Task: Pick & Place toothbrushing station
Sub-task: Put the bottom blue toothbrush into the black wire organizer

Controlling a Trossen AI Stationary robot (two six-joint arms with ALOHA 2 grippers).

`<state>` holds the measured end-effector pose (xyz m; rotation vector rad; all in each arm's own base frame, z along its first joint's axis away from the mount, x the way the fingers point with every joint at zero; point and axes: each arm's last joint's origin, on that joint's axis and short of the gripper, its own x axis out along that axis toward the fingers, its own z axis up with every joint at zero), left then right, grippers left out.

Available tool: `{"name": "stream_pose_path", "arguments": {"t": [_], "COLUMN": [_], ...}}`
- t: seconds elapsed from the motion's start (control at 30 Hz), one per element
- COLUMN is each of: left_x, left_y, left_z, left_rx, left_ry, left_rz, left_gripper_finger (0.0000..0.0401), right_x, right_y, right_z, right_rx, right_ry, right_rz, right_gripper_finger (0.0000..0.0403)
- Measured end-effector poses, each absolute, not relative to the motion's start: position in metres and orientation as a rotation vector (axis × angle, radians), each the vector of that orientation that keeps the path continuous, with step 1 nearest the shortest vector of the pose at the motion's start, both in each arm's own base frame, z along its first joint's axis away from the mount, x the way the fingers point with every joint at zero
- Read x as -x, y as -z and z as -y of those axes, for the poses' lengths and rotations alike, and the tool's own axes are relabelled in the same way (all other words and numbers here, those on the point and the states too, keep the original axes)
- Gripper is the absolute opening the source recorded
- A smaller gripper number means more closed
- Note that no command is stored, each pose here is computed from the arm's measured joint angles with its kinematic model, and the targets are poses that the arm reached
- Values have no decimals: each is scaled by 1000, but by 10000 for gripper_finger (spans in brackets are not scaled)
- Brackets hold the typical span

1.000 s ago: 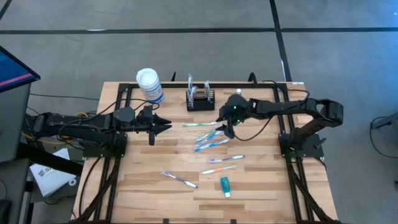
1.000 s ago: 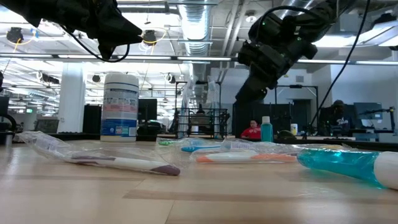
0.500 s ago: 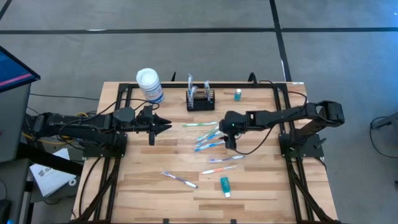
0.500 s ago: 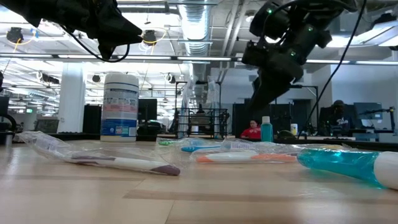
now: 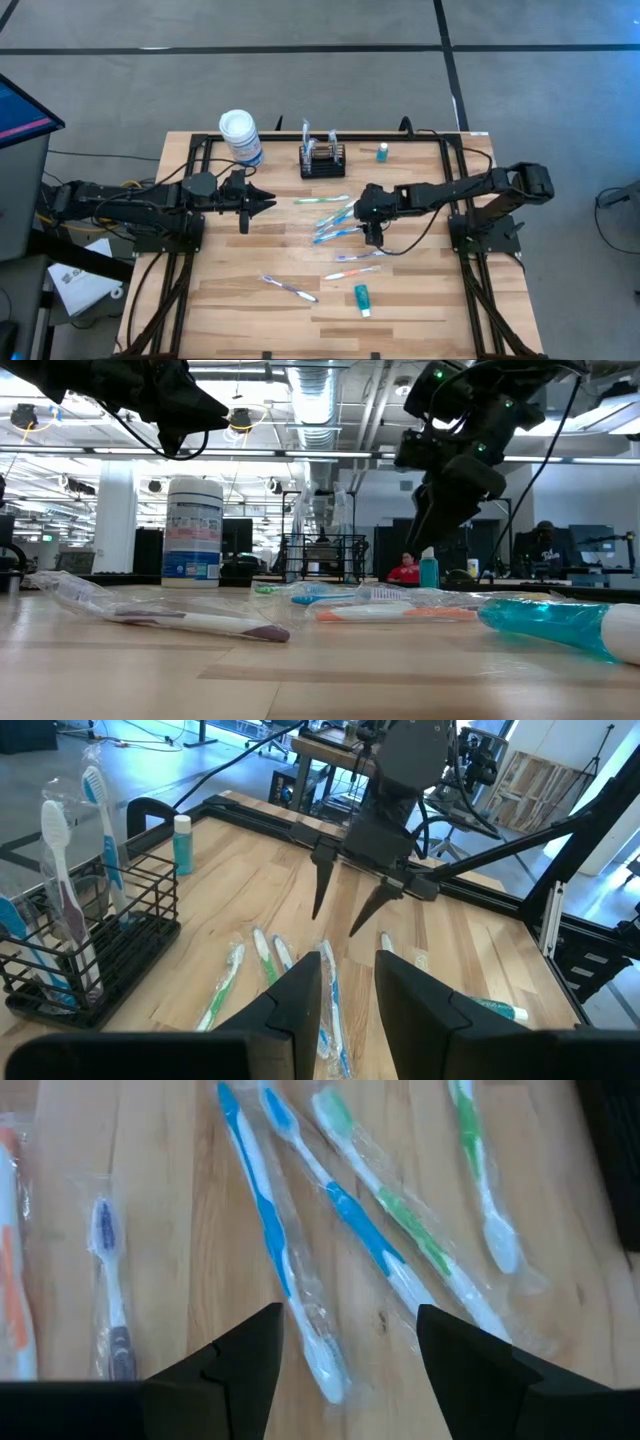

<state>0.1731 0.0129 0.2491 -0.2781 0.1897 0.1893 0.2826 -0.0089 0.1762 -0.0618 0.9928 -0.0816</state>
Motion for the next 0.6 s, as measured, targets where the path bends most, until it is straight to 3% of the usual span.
{"name": "stream_pose_path", "arguments": {"t": [0.43, 0.6], "left_x": [-173, -173], "left_y": [-249, -249], "left_z": [-13, -13], "left_rx": [278, 278], "left_ry": [-189, -190], "left_rz": [-188, -188], "left_gripper_finger": [92, 92], "right_x": [-309, -320], "right_y": [-138, -131], "right_z": [2, -1], "right_rx": [97, 123], "right_ry": [66, 44], "right_rz": [-1131, -1171], "right_gripper_finger": [218, 194]}}
